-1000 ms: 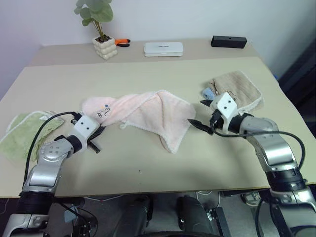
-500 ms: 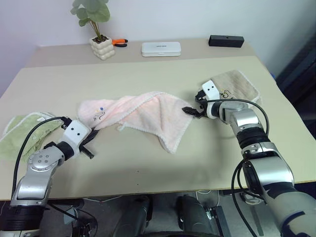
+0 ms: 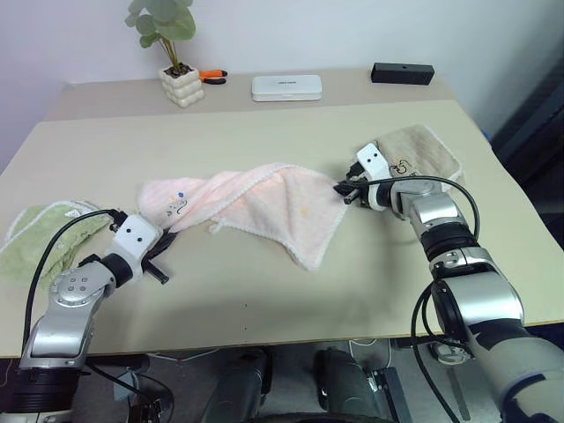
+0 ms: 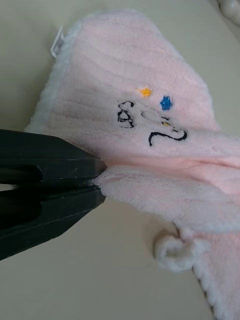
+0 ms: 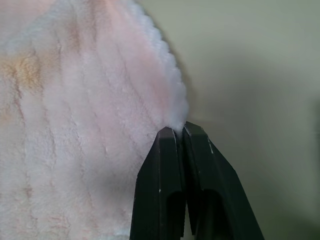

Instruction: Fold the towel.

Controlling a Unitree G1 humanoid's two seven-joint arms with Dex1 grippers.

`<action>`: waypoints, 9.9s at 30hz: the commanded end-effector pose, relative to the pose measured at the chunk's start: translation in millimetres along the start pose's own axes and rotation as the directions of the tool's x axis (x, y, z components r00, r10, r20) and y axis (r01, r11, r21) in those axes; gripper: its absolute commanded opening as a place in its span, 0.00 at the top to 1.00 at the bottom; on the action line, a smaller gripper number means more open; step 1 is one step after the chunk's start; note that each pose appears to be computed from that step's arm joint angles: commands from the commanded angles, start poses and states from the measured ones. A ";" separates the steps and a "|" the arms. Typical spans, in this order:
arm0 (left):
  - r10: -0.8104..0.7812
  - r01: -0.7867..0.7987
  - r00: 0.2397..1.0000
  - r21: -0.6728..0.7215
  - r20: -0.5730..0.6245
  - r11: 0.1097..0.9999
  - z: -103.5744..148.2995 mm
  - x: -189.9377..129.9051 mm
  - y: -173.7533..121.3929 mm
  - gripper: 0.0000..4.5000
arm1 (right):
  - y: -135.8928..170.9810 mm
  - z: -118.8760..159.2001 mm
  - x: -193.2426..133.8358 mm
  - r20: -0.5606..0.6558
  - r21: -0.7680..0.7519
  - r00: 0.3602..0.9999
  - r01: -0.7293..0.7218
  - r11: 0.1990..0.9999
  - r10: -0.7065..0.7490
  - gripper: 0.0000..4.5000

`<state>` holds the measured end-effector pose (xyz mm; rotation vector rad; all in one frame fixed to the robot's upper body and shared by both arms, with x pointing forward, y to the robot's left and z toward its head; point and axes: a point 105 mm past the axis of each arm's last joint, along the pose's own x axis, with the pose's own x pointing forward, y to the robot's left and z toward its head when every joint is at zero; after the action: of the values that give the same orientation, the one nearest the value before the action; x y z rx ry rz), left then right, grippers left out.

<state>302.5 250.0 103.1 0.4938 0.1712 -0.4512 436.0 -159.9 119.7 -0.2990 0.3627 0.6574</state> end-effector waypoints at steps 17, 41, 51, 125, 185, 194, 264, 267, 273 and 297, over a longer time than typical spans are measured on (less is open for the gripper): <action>0.324 -0.315 0.863 -0.088 0.388 0.945 106.6 -42.9 137.7 1.00 | 6.3 163.0 -106.7 0.464 -0.529 0.868 0.111 0.841 0.177 0.99; 0.031 -0.045 0.997 -0.214 -0.066 0.976 -3.7 -89.9 48.5 1.00 | 34.5 29.1 -109.7 0.080 -0.416 0.953 -0.233 0.879 0.291 0.99; 0.051 -0.063 0.997 -0.205 -0.062 0.977 -19.5 -44.9 66.4 1.00 | 17.4 32.2 -51.0 0.105 -0.409 0.971 -0.155 0.899 0.215 0.99; -0.449 0.488 0.850 -0.090 0.277 0.868 65.0 1.2 -101.8 0.13 | 76.6 19.4 -140.3 0.141 0.344 0.987 0.030 0.938 -0.083 0.99; 0.087 0.074 0.983 -0.791 0.159 0.608 29.1 -72.2 -87.5 0.00 | 136.5 70.9 -66.6 0.249 -0.542 0.854 -0.268 0.797 0.457 0.14; 0.328 -0.160 0.938 -0.978 -0.109 0.134 -6.4 -59.8 -55.6 0.00 | 162.5 77.2 -64.2 0.277 -0.597 0.794 -0.300 0.744 0.542 0.02; -0.142 0.369 0.889 -0.498 0.435 0.785 114.8 -43.3 -10.5 0.47 | 131.1 76.6 -59.5 0.333 -0.481 0.852 -0.215 0.850 0.404 0.30; -0.115 0.270 0.933 -0.452 0.340 0.850 102.7 -35.6 -8.9 0.80 | 148.2 86.4 -55.8 0.374 -0.421 0.814 -0.278 0.863 0.444 0.64; -0.146 0.218 0.965 -0.363 0.216 0.906 74.5 2.1 -36.1 0.81 | 178.6 76.1 -21.0 0.342 -0.311 0.821 -0.360 0.880 0.457 0.86; 0.174 -0.033 0.972 -0.647 0.155 0.762 29.2 -42.5 7.6 0.39 | 156.5 59.5 -49.9 0.260 -0.427 0.839 -0.344 0.837 0.477 0.11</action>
<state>274.1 259.3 142.9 -0.1883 0.0666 -0.2994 324.9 -54.1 155.5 -0.4519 0.0041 1.1413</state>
